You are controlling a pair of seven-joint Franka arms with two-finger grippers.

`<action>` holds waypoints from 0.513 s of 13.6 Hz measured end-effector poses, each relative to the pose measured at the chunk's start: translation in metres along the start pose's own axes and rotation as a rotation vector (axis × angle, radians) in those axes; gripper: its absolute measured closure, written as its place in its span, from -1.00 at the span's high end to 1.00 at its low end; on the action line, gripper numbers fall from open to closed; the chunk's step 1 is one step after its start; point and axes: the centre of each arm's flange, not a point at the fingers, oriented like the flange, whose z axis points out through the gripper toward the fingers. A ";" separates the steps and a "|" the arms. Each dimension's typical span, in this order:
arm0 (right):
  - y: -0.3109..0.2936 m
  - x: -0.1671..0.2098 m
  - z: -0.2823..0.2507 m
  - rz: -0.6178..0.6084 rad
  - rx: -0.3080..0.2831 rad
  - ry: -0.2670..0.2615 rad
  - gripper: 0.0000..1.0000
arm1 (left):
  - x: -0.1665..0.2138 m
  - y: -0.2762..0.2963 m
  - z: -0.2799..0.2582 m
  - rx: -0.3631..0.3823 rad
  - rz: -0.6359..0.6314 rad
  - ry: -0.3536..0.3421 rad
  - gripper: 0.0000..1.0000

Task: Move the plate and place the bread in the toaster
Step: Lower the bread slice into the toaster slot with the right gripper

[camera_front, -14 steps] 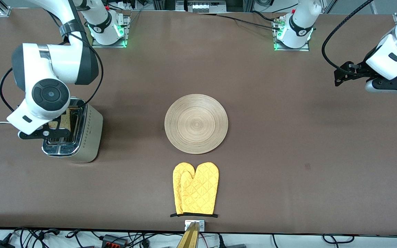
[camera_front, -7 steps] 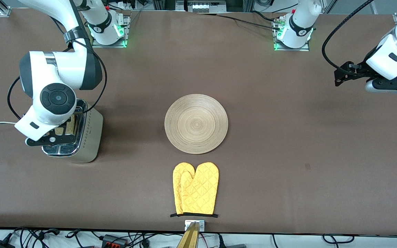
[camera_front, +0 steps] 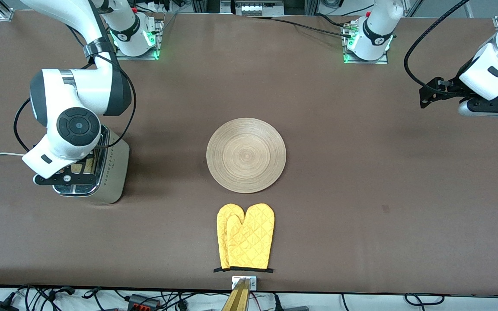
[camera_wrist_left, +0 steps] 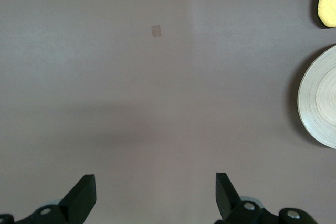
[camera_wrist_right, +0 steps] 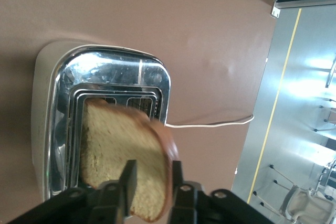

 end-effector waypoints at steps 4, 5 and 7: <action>-0.006 -0.001 -0.007 0.048 0.001 0.011 0.60 | 0.000 0.000 0.000 0.000 -0.001 0.000 1.00; -0.007 -0.001 -0.007 0.048 0.001 0.012 0.83 | 0.000 0.000 0.000 0.000 -0.001 0.000 1.00; -0.009 -0.002 -0.010 0.046 0.002 0.016 1.00 | 0.000 0.000 0.000 0.000 -0.001 0.000 1.00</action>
